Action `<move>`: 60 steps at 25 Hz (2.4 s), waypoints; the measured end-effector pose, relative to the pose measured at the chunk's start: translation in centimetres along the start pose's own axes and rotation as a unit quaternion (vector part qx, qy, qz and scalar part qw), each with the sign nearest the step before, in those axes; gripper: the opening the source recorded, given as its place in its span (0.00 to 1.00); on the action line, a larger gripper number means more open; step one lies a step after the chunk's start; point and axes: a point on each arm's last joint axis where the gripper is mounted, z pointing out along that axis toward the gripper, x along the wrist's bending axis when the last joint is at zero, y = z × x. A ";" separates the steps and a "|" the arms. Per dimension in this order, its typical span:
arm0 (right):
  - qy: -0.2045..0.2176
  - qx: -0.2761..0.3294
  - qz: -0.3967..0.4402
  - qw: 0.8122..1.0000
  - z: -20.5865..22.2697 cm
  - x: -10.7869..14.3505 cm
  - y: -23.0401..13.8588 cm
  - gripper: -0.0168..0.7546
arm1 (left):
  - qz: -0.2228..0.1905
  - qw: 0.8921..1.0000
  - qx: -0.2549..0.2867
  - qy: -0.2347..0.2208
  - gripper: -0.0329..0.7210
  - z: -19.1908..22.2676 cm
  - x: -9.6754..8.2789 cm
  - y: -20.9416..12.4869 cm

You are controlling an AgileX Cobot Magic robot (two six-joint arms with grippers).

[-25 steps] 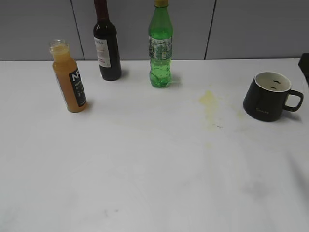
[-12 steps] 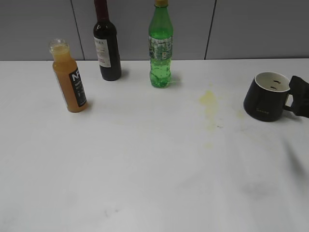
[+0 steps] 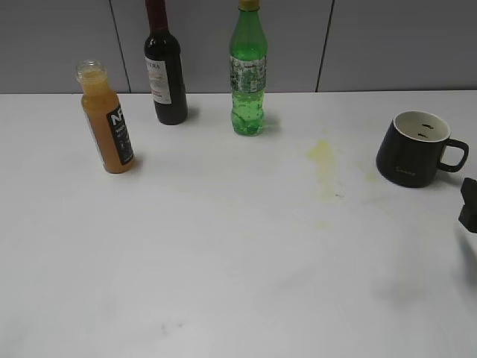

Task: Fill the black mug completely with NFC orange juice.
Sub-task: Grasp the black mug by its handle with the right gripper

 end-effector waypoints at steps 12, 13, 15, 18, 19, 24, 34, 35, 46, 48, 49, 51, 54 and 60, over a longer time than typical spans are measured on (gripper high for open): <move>-0.041 0.025 0.010 0.999 3.9 -1.4 -1.3 0.82 | 0.000 1.000 0.000 0.000 0.36 0.0 0.0 0.0; -0.043 0.027 0.011 0.999 4.3 -1.5 -1.5 0.82 | 0.000 1.000 0.000 0.000 0.36 0.0 0.0 0.0; -0.042 0.031 0.010 0.999 5.0 -1.6 -1.8 0.81 | 0.000 1.000 0.000 0.000 0.36 0.0 0.0 0.0; -0.039 0.032 0.008 0.999 6.0 -1.5 -2.1 0.81 | 0.000 1.000 0.000 0.000 0.36 0.0 0.0 0.0; -0.037 0.031 0.007 0.999 6.3 -1.4 -2.1 0.81 | 0.000 1.000 0.000 0.000 0.36 0.0 0.0 0.0; -0.035 0.015 0.005 0.999 7.6 -1.4 -1.7 0.81 | 0.000 1.000 0.000 0.000 0.36 0.0 0.0 0.0; -0.028 0.010 0.002 1.000 9.6 -1.6 -2.1 0.81 | 0.000 1.000 0.000 0.000 0.36 0.0 0.0 0.0; -0.028 0.009 0.002 1.000 9.8 -1.6 -2.0 0.81 | 0.000 1.000 0.000 0.000 0.36 0.0 0.0 0.0; -0.026 -0.007 0.001 1.000 10.7 -2.4 -1.4 0.81 | 0.000 1.000 0.000 0.000 0.36 0.0 0.0 0.0; -0.022 -0.006 0.000 1.000 10.8 -2.3 -1.5 0.81 | 0.000 1.000 0.000 0.000 0.36 0.0 0.0 0.0; -0.018 -0.005 -0.002 1.000 10.9 -2.2 -1.6 0.81 | 0.000 1.000 0.000 0.000 0.36 0.0 0.0 0.0; -0.012 -0.005 -0.004 1.000 11.2 -2.1 -1.8 0.81 | 0.000 1.000 0.000 0.000 0.36 0.0 0.0 0.0; -0.007 -0.003 -0.006 1.000 11.6 -2.0 -2.0 0.81 | 0.000 1.000 0.000 0.000 0.36 0.0 0.0 0.0; -0.007 -0.002 -0.006 1.000 12.4 -2.0 -2.4 0.79 | 0.000 1.000 0.000 0.000 0.36 0.0 0.0 0.0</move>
